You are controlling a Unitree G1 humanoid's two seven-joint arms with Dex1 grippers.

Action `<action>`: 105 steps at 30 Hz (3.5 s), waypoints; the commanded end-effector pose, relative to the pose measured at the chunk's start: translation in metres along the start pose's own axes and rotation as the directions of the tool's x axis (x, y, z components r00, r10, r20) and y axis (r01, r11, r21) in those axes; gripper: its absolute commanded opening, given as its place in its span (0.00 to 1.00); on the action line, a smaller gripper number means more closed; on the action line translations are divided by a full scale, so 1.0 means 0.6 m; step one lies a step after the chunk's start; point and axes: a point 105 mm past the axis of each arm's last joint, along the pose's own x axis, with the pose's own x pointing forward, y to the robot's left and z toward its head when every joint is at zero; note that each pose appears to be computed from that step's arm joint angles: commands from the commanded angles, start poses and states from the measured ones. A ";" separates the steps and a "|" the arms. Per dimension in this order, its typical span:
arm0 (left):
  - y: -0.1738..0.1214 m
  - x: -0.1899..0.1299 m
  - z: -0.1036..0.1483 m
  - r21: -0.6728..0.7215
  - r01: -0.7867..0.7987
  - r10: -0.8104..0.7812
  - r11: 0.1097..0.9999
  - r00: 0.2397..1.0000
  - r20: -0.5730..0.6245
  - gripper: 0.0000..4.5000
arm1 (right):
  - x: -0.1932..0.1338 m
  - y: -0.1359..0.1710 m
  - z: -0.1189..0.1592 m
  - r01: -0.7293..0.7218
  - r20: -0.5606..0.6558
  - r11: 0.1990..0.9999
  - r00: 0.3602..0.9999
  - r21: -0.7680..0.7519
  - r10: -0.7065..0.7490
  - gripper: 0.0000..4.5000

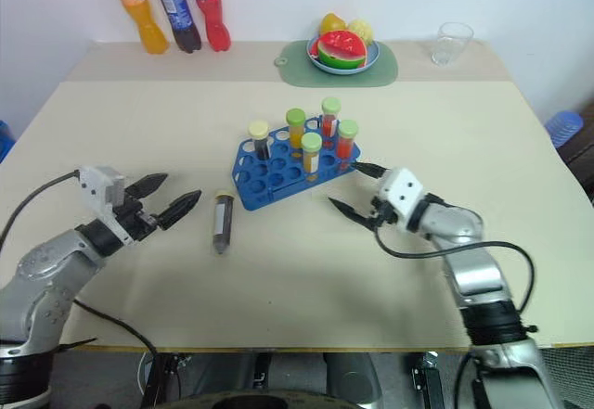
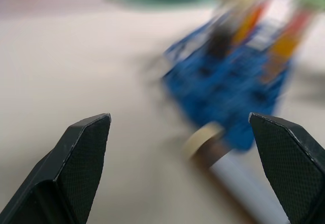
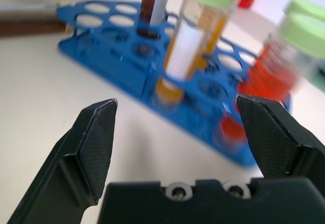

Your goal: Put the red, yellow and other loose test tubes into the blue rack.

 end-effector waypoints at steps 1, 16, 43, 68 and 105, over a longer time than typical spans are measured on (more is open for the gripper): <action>0.007 -0.004 0.013 -0.002 -0.065 0.064 0.998 0.983 -0.172 1.00 | -0.020 -0.018 0.028 0.013 0.038 0.999 0.999 -0.036 -0.012 0.92; -0.040 0.033 0.048 -0.384 0.077 -0.263 0.920 0.847 -0.461 1.00 | -0.035 0.048 0.069 -0.228 0.100 0.973 0.968 -0.042 0.231 0.92; -0.076 0.120 0.004 -0.358 -0.192 -0.172 0.914 0.615 -0.769 0.81 | -0.031 0.063 0.076 -0.230 0.093 0.970 0.967 -0.080 0.237 0.93; -0.048 0.034 0.176 -0.324 0.146 -0.145 0.935 0.989 0.027 0.19 | -0.010 0.046 0.065 -0.210 0.117 0.975 0.969 -0.075 0.218 0.93; -0.207 0.189 0.090 0.366 0.392 -0.532 0.844 0.697 0.480 0.19 | -0.105 0.025 0.032 0.047 -0.040 0.999 0.998 0.003 -0.047 0.93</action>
